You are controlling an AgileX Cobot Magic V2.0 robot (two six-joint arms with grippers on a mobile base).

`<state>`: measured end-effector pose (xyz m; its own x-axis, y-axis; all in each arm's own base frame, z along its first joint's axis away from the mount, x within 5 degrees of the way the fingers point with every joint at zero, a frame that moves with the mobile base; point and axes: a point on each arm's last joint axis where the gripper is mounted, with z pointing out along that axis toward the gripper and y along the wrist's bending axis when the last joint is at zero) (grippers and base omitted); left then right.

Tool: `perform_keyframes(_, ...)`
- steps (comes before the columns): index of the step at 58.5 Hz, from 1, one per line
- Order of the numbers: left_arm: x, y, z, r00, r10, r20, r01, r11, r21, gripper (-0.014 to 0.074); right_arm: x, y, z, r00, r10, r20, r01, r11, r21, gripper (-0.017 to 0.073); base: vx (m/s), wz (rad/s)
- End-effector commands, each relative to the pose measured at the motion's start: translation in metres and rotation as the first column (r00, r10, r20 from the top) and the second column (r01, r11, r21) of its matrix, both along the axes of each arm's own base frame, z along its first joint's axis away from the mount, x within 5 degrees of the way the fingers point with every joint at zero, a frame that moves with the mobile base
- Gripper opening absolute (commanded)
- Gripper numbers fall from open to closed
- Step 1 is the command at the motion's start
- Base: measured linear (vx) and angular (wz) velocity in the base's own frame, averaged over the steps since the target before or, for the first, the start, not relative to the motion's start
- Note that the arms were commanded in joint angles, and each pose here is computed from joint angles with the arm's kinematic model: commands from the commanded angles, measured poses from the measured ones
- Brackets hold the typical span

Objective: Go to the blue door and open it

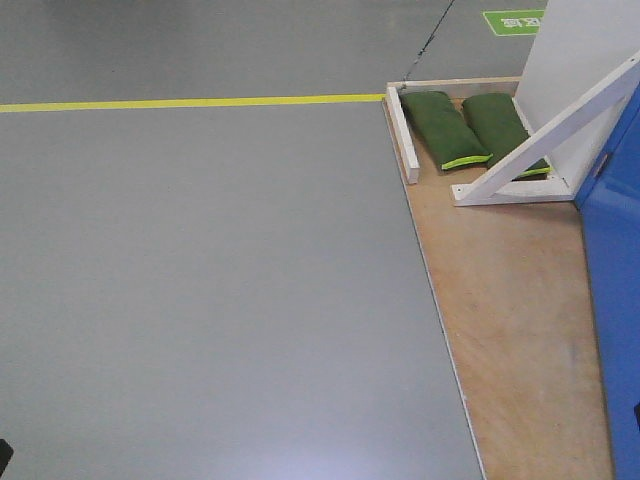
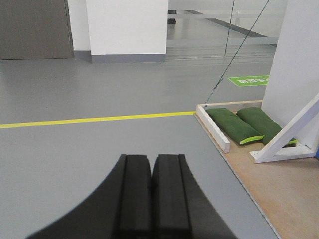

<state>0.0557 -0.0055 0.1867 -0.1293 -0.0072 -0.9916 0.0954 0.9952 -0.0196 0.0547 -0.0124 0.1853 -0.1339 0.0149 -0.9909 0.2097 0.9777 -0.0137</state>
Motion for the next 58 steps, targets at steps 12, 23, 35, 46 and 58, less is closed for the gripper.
perform_keyframes(12,-0.001,0.0,0.017,0.993,0.0,0.118,0.003,1.0,-0.024,0.0073,-0.001,0.0,0.02,0.997,0.0,0.081,0.003,1.0,-0.031,-0.0001,0.0,0.0)
perform_keyframes(23,-0.001,0.0,0.017,0.993,0.0,0.118,0.003,1.0,-0.024,0.0073,0.005,-0.002,0.071,0.998,-0.007,0.068,0.011,0.998,-0.054,-0.0001,0.0,0.0)
perform_keyframes(35,-0.001,0.0,0.017,0.993,0.0,0.118,0.003,1.0,-0.024,0.0073,0.032,-0.008,0.158,0.993,-0.006,0.119,0.013,0.998,-0.064,-0.0001,0.0,0.0)
perform_keyframes(46,-0.001,0.0,0.017,0.993,0.0,0.118,0.003,1.0,-0.024,0.0073,0.069,-0.015,0.247,0.976,-0.002,0.216,0.02,0.996,-0.082,-0.0001,0.0,0.0)
perform_keyframes(58,-0.001,0.0,0.017,0.993,0.0,0.118,0.003,1.0,-0.024,0.0073,0.109,-0.052,0.347,0.918,-0.142,0.37,0.186,0.979,-0.087,-0.0001,0.0,0.0)
